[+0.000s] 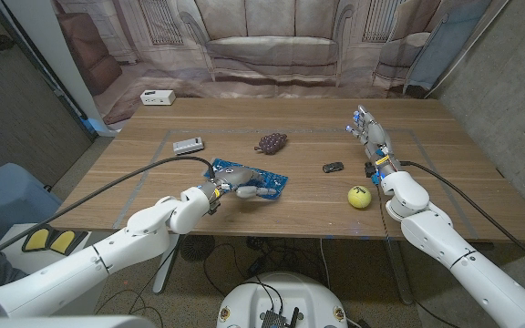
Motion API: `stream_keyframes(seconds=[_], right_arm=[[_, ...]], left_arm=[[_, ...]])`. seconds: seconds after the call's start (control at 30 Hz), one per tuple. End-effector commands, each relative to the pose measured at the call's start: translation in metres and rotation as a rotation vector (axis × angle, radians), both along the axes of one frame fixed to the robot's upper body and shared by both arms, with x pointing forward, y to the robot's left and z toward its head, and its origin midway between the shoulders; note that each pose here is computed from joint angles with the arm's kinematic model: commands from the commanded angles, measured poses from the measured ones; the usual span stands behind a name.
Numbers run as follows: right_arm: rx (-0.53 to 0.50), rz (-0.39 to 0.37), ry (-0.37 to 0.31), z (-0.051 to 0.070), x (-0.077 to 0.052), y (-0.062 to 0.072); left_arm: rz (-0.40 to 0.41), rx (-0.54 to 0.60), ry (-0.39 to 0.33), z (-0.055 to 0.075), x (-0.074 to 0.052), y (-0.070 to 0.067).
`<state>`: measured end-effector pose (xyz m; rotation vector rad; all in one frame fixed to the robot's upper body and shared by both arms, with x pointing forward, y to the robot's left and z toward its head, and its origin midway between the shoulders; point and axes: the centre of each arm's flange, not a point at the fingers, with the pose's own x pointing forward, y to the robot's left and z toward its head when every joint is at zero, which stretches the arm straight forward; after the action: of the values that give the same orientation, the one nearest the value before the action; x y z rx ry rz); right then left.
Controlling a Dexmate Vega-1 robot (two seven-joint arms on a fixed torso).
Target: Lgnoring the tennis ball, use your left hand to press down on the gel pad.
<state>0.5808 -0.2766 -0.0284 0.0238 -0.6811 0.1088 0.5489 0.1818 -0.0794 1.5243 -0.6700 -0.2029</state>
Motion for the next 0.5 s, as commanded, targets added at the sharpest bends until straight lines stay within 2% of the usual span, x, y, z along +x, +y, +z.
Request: stream_keyframes(seconds=[0.03,0.5], right_arm=[[0.004,0.003,0.000,-0.0004,0.0016,0.0017],[0.007,0.008,-0.013,0.0014,0.0024,0.0051]], left_arm=[[0.000,-0.010,-0.042,0.0055,-0.0049,0.0025],[0.003,-0.040,-0.082,0.0099,-0.0119,0.0086]])
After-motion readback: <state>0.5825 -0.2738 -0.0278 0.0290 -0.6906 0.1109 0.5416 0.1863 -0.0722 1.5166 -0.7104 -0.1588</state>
